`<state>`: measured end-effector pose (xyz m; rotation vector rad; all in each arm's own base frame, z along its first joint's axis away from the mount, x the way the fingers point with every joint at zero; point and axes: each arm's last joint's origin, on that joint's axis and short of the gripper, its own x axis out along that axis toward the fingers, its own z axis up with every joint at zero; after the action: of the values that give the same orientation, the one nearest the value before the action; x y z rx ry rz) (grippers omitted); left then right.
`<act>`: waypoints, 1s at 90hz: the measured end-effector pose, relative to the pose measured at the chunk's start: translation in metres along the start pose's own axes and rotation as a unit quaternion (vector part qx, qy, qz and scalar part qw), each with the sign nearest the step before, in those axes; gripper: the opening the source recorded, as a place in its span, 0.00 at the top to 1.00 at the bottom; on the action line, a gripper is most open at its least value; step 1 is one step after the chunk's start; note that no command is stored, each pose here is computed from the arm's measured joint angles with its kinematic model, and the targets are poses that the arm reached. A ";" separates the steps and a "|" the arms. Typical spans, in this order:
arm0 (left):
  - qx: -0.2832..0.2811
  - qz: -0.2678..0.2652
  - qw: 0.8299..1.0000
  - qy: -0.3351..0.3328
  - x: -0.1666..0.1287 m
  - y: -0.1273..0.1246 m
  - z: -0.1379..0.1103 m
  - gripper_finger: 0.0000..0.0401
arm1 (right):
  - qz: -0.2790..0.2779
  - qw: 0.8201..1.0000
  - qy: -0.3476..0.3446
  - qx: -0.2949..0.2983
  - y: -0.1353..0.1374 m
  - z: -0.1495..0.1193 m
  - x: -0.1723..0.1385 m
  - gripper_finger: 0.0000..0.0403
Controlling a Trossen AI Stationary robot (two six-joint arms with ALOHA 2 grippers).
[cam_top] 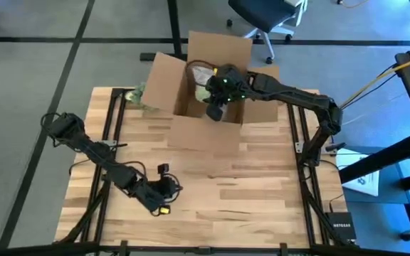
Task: Wrap mug
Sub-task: Put the wrapped green mug into the box
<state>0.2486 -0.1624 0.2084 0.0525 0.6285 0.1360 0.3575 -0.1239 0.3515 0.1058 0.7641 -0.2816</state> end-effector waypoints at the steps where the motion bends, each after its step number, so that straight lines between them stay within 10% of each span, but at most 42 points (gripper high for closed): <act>1: -0.002 -0.001 1.000 -0.002 -0.001 0.000 0.000 1.00 | -0.002 1.000 0.004 0.000 -0.001 -0.002 0.002 0.99; 90: -0.012 -0.023 0.997 -0.068 -0.014 -0.006 0.015 1.00 | 0.067 0.996 -0.023 0.046 -0.018 -0.023 0.029 0.98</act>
<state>0.2467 -0.1708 0.2280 0.0244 0.4912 0.0949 0.3569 -0.1426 0.3147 0.2359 0.6944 -0.1916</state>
